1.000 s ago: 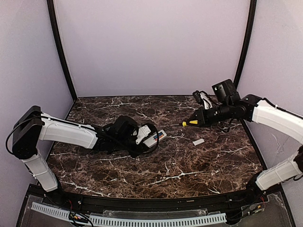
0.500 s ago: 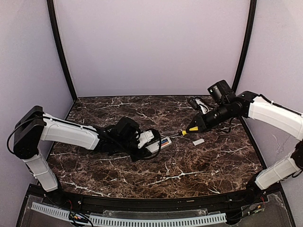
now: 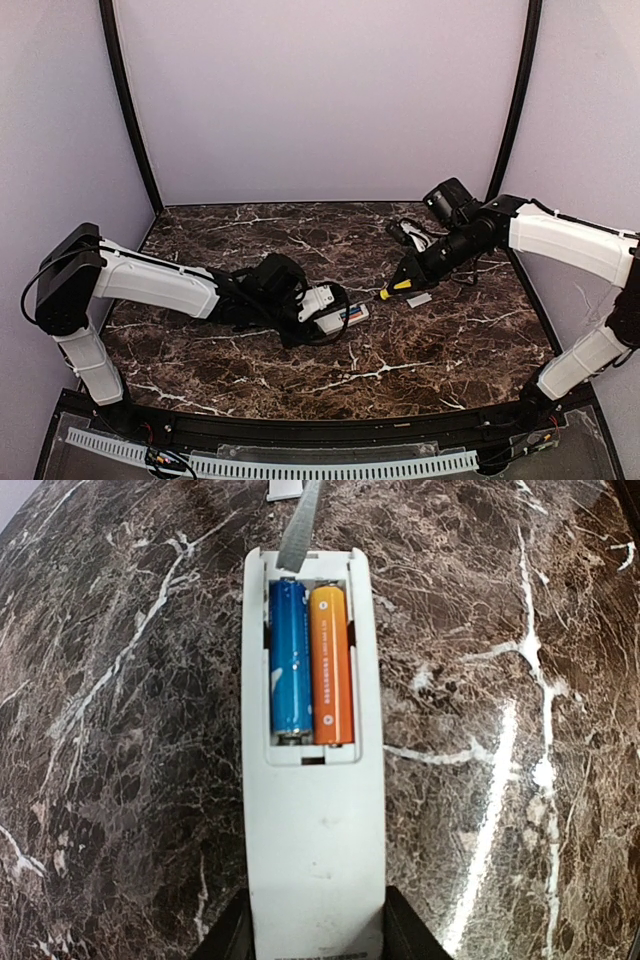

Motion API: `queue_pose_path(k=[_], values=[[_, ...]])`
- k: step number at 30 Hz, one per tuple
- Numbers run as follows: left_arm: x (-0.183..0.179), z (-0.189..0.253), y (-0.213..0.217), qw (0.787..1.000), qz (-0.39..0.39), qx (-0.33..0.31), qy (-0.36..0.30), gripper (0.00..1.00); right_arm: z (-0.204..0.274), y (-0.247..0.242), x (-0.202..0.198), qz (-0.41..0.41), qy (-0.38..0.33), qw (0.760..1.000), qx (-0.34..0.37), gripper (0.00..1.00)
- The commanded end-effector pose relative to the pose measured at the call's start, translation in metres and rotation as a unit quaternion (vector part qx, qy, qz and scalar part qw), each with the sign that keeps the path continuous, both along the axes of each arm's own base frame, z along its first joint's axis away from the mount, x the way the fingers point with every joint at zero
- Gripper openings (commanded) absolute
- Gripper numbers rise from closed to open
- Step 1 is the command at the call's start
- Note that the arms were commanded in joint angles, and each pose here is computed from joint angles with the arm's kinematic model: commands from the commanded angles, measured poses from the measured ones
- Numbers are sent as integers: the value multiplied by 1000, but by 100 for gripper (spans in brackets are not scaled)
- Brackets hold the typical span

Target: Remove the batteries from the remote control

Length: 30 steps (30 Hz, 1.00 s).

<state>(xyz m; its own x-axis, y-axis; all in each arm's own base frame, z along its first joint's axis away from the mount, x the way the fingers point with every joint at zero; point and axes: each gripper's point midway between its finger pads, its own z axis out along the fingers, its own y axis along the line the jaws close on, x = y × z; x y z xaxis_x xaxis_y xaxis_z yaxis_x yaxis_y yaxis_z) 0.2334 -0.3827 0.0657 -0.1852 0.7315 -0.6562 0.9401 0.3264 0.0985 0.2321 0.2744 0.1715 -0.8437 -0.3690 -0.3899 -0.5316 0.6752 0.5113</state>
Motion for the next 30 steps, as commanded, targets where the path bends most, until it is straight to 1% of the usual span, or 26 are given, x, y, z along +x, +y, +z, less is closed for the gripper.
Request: queue_pose_path(k=[1,19,30], values=[[-9,-5,-3,1000,-11,16,16,3,-3,1,-2,1,4,1000,-18,0],[-23,-23,-1,996,-30,57,56,1,-34,-2,-16,6,58,996,-65,0],[-28,-34,-1,994,-33,73,69,0,-44,4,-11,9,58,995,-76,0]])
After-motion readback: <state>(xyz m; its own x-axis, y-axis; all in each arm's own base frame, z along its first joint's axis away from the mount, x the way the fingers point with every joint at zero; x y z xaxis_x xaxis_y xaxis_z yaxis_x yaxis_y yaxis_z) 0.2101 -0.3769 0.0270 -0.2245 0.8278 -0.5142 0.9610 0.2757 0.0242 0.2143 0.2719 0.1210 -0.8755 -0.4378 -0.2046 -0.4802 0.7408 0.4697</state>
